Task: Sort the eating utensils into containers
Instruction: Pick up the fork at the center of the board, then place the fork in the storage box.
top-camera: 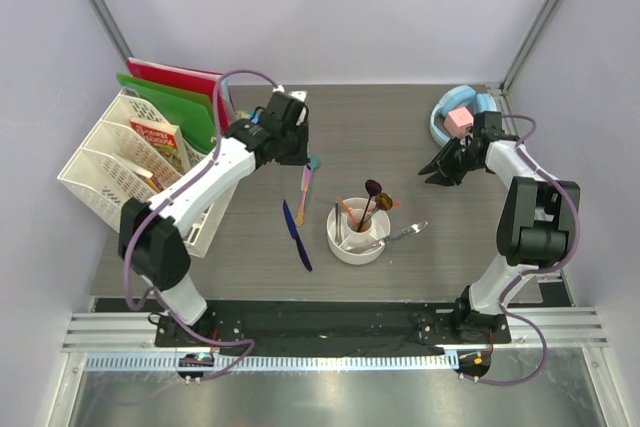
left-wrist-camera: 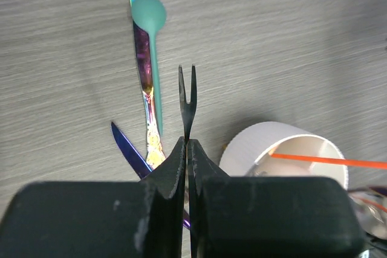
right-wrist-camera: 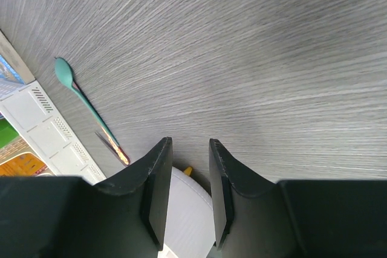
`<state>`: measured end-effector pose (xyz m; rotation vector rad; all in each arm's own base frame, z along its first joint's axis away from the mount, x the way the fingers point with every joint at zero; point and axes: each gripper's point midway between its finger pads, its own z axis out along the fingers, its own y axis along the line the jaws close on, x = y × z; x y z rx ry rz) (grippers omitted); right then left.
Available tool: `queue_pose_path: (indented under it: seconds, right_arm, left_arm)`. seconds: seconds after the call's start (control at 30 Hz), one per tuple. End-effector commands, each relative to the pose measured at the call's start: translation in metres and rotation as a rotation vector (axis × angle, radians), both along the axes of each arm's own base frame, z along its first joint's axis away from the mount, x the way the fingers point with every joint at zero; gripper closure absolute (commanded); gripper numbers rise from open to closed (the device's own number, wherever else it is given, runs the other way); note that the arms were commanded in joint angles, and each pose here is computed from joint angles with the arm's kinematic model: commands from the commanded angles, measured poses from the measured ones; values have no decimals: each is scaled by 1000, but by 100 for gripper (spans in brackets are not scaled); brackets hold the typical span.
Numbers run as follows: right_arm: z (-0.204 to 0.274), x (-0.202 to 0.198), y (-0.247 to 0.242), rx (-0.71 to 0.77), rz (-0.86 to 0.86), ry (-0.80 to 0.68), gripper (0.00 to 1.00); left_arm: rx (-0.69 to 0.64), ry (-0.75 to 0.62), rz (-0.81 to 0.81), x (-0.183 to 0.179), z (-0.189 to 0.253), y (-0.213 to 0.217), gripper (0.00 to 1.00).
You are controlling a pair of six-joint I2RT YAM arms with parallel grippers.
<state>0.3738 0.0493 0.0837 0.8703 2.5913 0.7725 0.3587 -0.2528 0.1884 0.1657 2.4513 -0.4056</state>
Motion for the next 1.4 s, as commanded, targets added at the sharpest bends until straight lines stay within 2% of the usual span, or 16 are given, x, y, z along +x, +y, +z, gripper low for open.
queue_pose_path:
  seconds: [0.0,0.13,0.4,0.5,0.97,1.37]
  right_arm:
    - [21,1,6,32,-12,-75,64]
    - [22,-4,9,40,-12,-80,64]
    - [26,-22,13,33,0,-99,67]
    - [27,-31,13,27,1,-104,66]
    - [24,-54,21,6,39,-99,66]
    - [23,-51,22,14,43,-102,66]
  left_arm:
    - [-55,-87,52,-4,33,6,100]
    - [-83,-111,52,-25,43,3,100]
    - [-150,-146,-21,-65,53,-37,100]
    - [-137,-150,-41,-75,50,-46,100]
    - [-117,-196,-73,-68,23,-71,100]
    - [-114,-193,-110,-94,-17,-89,100]
